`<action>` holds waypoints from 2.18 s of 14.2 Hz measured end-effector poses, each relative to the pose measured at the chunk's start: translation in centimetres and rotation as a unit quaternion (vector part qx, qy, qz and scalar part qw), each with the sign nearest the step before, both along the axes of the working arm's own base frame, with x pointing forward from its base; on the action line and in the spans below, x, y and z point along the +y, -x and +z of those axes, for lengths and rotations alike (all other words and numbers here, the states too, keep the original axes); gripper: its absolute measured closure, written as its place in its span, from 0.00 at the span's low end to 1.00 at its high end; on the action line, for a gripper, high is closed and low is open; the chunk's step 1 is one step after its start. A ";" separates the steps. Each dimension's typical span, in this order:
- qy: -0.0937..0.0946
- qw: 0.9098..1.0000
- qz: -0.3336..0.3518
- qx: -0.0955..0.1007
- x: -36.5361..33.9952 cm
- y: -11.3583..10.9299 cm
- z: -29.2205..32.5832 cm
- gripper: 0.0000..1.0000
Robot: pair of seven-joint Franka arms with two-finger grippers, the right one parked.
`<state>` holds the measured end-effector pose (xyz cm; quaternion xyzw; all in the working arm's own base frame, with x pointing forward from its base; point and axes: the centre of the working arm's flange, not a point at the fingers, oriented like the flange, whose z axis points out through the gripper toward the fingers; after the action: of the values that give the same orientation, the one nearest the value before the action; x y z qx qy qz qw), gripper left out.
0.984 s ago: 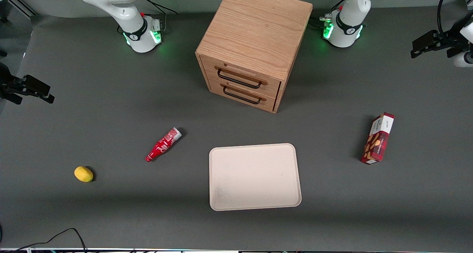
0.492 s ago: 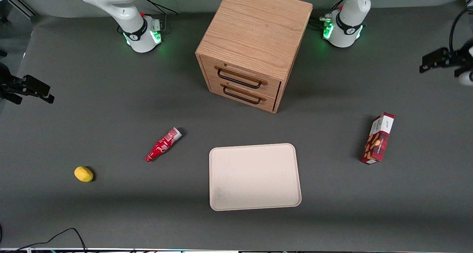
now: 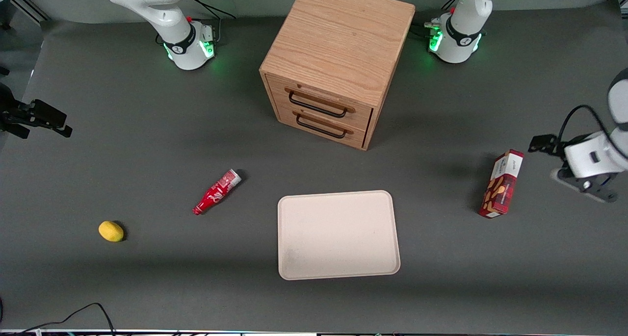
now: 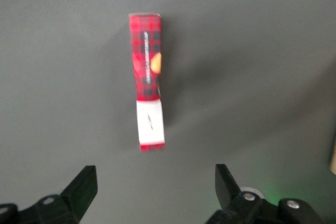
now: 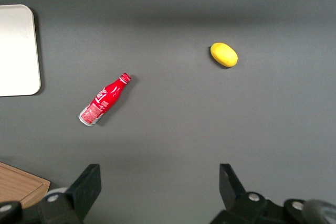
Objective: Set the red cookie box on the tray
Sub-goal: 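Move the open left gripper down over the red cookie box, then close the left gripper on the end of the red cookie box, then lift the red cookie box upright with the left gripper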
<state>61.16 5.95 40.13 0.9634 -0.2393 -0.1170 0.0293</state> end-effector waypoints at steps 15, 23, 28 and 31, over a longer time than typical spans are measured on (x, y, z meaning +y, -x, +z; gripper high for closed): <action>0.005 0.998 -0.016 -0.060 0.1 3.4 -16.9 0.00; 0.018 0.997 0.005 -0.074 0.1 3.4 -17.6 0.31; 0.018 0.997 0.002 -0.079 0.3 3.4 -18.0 0.72; 0.019 0.997 0.003 -0.080 0.4 3.2 -17.5 0.75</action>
<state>57.95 6.39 22.59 0.9696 -0.2404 -0.0347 0.0289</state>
